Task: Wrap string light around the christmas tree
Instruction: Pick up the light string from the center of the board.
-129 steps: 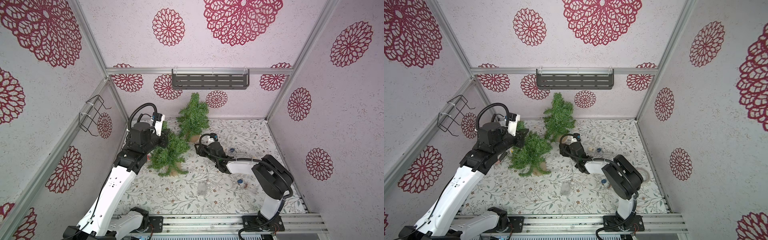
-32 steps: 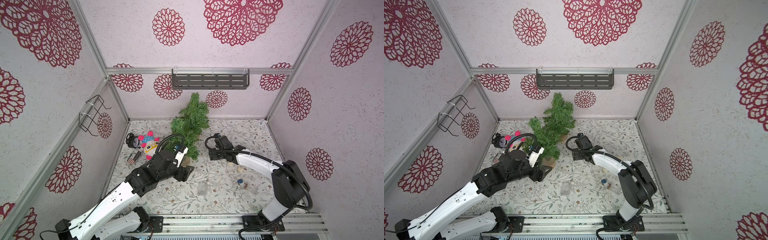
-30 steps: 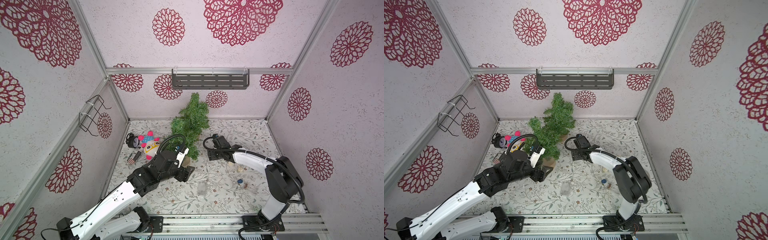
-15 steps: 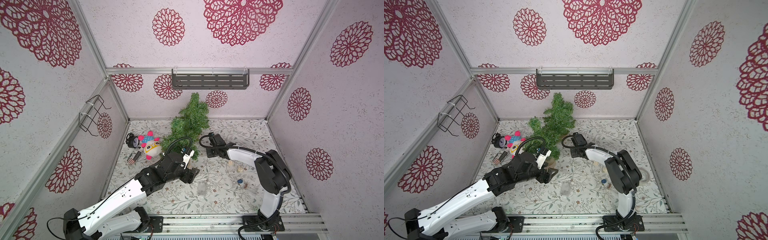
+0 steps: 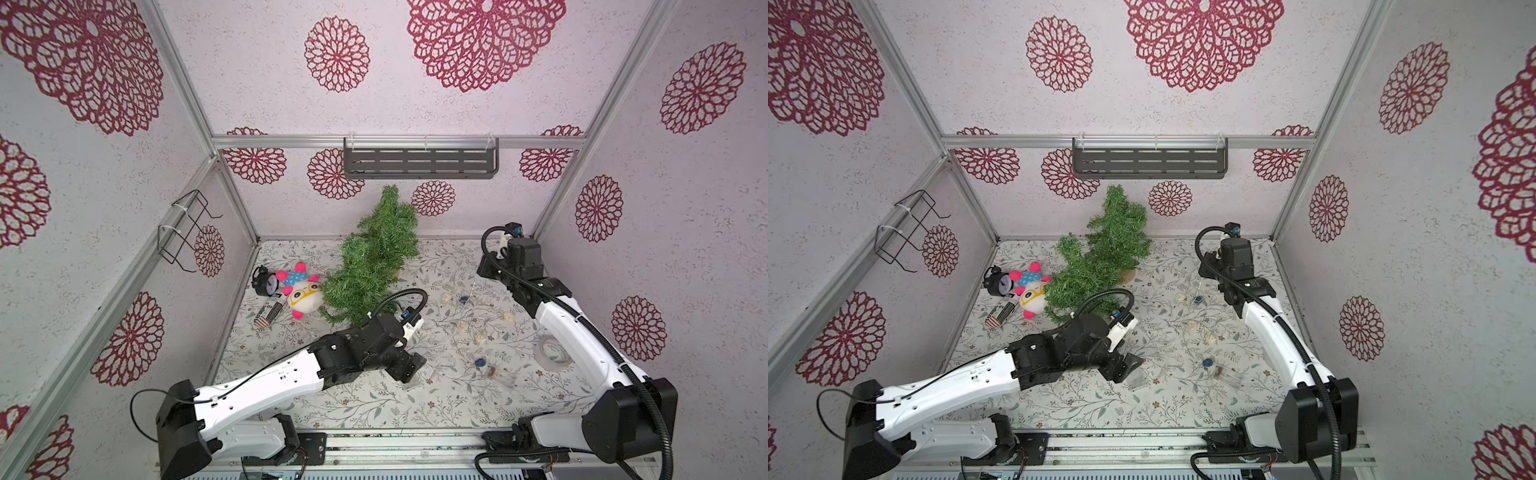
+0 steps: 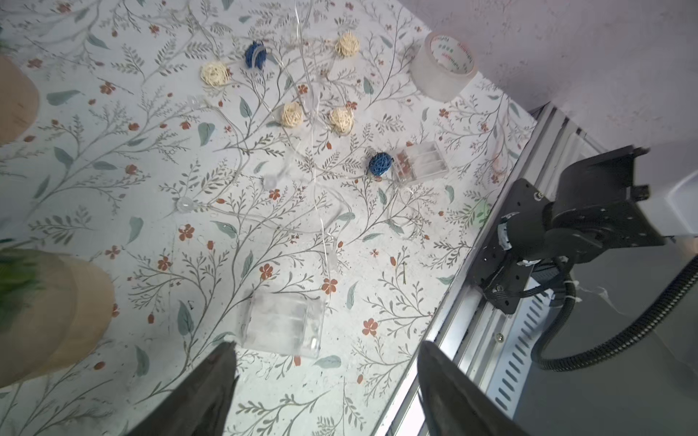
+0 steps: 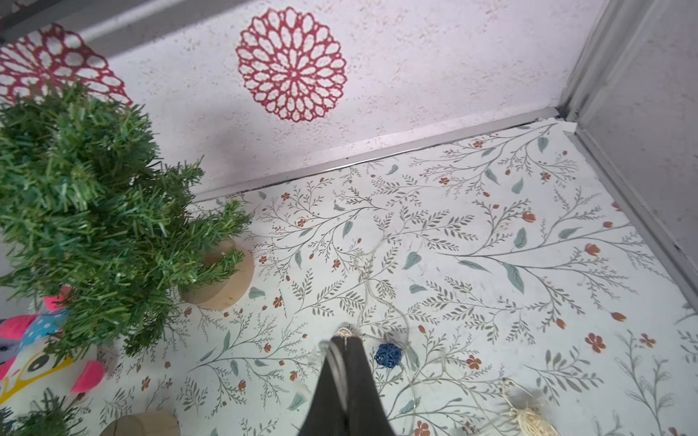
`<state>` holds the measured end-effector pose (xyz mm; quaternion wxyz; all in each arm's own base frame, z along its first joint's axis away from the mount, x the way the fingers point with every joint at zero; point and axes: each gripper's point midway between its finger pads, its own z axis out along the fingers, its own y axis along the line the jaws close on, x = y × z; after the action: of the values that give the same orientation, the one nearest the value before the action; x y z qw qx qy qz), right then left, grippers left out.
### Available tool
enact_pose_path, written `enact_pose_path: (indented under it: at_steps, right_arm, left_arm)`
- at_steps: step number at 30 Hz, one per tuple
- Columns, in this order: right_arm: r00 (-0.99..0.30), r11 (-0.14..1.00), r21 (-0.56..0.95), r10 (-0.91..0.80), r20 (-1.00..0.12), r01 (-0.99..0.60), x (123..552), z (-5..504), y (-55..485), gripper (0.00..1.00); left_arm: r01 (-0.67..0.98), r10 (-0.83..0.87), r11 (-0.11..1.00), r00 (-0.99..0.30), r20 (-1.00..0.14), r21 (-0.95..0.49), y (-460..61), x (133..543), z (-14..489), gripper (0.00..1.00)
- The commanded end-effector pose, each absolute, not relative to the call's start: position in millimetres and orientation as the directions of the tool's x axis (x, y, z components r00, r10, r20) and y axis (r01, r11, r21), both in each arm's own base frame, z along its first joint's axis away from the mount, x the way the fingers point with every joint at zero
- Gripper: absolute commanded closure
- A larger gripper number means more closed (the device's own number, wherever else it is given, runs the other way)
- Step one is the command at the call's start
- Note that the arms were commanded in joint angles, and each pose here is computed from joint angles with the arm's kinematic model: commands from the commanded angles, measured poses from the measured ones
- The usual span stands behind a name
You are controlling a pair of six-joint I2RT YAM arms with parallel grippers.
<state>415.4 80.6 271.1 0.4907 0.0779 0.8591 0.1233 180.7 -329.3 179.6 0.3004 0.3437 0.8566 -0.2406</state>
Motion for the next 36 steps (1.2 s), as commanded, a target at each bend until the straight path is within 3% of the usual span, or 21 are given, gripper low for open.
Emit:
enact_pose_path:
  at_steps: [1,12,23,30,36]
  right_arm:
    - [-0.454,0.939,0.343,0.298,-0.84,-0.02,412,310,82,1.0]
    - [-0.386,0.898,0.421,0.346,-0.855,-0.129,396,381,96,1.0]
    - [-0.367,0.832,0.5,0.399,-0.84,-0.24,373,424,111,1.0]
    - [-0.347,0.82,0.501,0.401,-0.848,-0.277,358,442,112,1.0]
    - [-0.339,0.816,0.499,0.4,-0.851,-0.292,351,449,113,1.0]
  left_arm:
    - [0.737,0.438,0.647,-0.568,-0.697,-0.194,-346,190,175,0.22]
    - [0.773,0.539,0.61,-0.567,-0.623,-0.175,-374,202,118,0.25]
    - [0.752,0.445,0.605,-0.591,-0.673,-0.261,-409,234,117,0.27]
    - [0.702,0.415,0.681,-0.603,-0.682,-0.207,-406,262,103,0.35]
    - [0.664,0.377,0.72,-0.619,-0.689,-0.203,-396,264,105,0.35]
